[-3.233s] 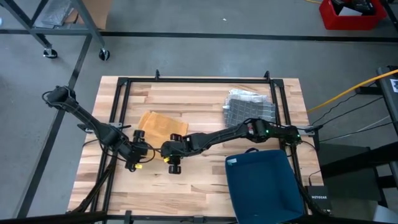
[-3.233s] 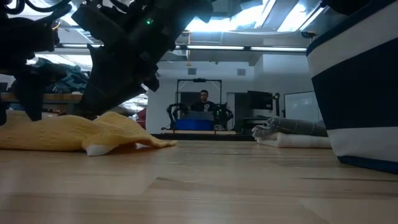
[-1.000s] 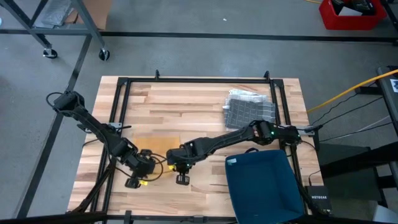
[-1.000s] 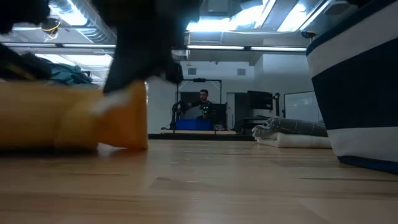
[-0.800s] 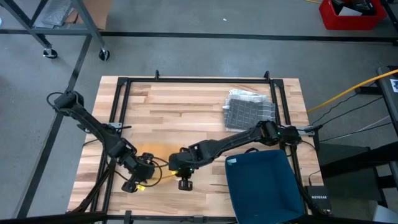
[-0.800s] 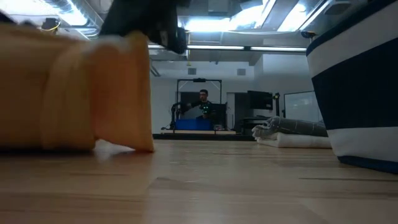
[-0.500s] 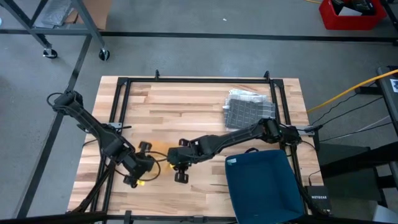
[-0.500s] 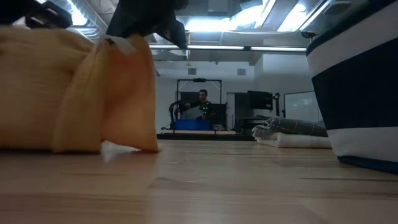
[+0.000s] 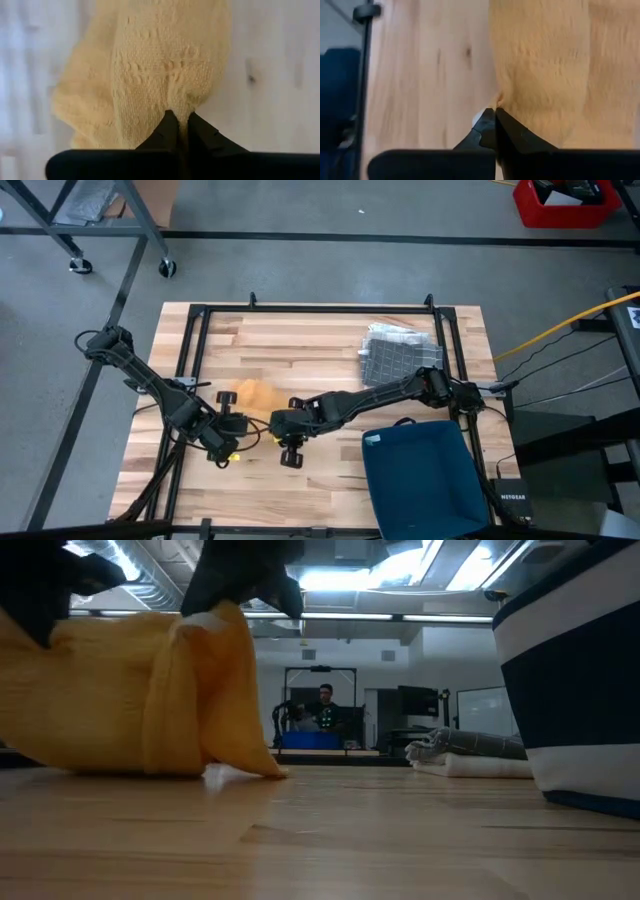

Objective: Fold towel
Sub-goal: Fold yellow towel

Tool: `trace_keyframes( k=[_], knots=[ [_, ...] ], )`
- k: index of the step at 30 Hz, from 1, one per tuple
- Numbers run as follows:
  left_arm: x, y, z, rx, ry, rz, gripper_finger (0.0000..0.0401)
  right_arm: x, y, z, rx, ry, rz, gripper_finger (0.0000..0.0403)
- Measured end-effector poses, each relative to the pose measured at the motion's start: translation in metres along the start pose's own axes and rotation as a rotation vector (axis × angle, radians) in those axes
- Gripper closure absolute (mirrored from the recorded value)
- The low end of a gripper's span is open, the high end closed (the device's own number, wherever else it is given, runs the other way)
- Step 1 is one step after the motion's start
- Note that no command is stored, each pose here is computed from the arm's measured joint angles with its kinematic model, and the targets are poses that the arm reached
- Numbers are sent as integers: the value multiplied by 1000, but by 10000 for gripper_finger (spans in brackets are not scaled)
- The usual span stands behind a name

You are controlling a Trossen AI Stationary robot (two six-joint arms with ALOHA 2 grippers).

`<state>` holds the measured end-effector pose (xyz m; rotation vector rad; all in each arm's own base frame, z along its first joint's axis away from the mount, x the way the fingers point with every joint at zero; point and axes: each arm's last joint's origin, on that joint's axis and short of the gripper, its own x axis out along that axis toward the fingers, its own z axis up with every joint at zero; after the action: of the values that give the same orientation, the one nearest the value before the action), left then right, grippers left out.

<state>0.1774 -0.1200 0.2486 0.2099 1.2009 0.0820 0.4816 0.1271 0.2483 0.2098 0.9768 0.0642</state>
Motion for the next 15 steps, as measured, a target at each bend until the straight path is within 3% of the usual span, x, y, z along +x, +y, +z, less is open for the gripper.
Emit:
trace_keyframes(
  k=[7,15],
  knots=[
    [-8,-7,4,55,-5,-104,395,-13,5,-16,-118,188,-53,400],
    [-20,-7,12,72,-36,-144,394,-15,8,-19,-130,210,-76,400]
  ],
)
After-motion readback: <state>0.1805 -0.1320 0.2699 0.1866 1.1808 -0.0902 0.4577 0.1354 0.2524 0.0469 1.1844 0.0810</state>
